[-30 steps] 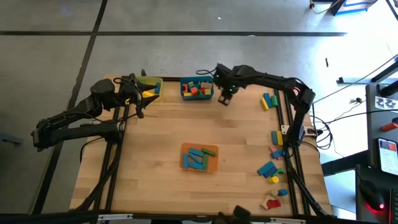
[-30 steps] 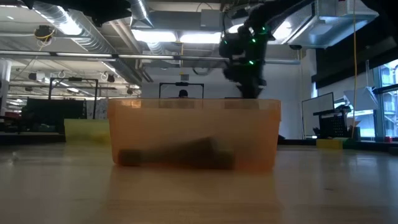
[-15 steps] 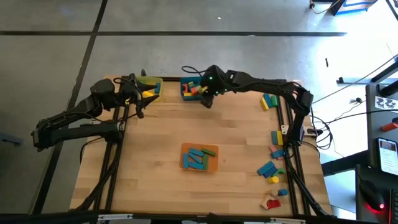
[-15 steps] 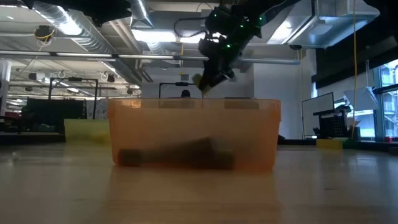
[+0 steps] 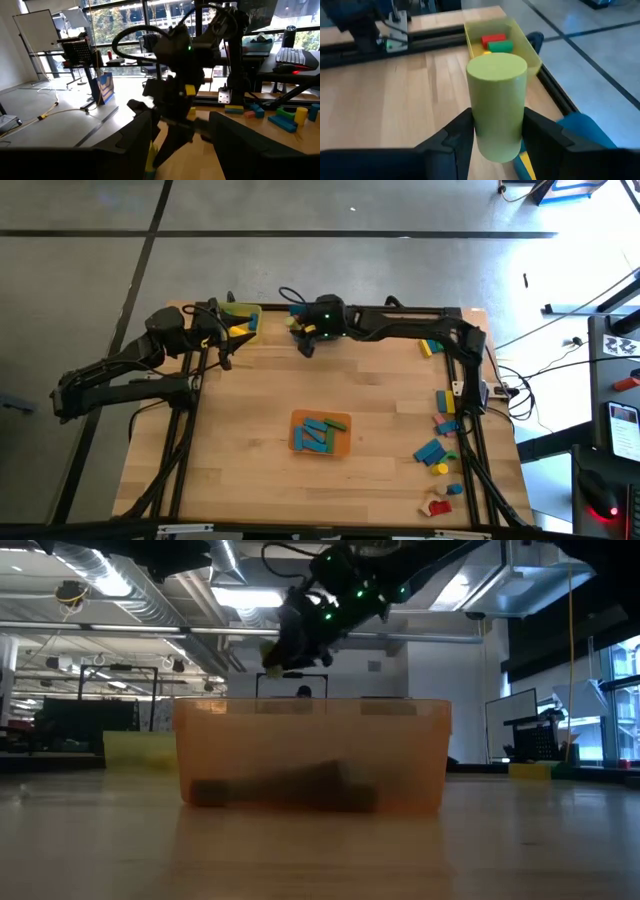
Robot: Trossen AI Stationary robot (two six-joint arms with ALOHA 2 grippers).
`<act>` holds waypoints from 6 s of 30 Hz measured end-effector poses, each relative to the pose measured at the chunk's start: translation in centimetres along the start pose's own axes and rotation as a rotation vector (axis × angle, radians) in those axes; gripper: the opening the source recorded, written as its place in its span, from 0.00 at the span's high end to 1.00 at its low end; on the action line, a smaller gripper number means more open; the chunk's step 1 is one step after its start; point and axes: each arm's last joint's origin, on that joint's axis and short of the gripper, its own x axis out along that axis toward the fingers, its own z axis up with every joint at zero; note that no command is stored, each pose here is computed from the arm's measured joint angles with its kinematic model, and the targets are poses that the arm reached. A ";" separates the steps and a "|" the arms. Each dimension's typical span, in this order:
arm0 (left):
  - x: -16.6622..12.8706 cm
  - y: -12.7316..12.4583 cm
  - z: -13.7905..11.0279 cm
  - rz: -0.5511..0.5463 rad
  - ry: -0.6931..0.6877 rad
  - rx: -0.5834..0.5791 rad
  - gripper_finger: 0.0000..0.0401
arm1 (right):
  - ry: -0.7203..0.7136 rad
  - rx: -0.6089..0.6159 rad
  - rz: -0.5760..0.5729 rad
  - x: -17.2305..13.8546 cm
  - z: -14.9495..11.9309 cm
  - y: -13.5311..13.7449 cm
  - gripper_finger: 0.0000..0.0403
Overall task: Sort blocks by size
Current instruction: Put the light green cylindrical block into the yellow bin, then put the green cylindrical block into the yellow bin
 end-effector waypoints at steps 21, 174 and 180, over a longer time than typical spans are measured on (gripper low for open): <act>0.6 0.0 -0.1 -0.001 0.007 0.007 0.55 | -0.307 0.171 0.031 6.4 -2.7 -0.1 0.61; 1.0 -0.2 -0.1 -0.018 0.006 -0.030 0.55 | 1.155 0.249 -0.803 -20.6 -7.9 -4.3 0.62; 1.0 -0.2 -0.1 -0.019 0.006 -0.028 0.55 | 1.267 0.209 -0.781 -19.6 -11.6 -6.0 0.62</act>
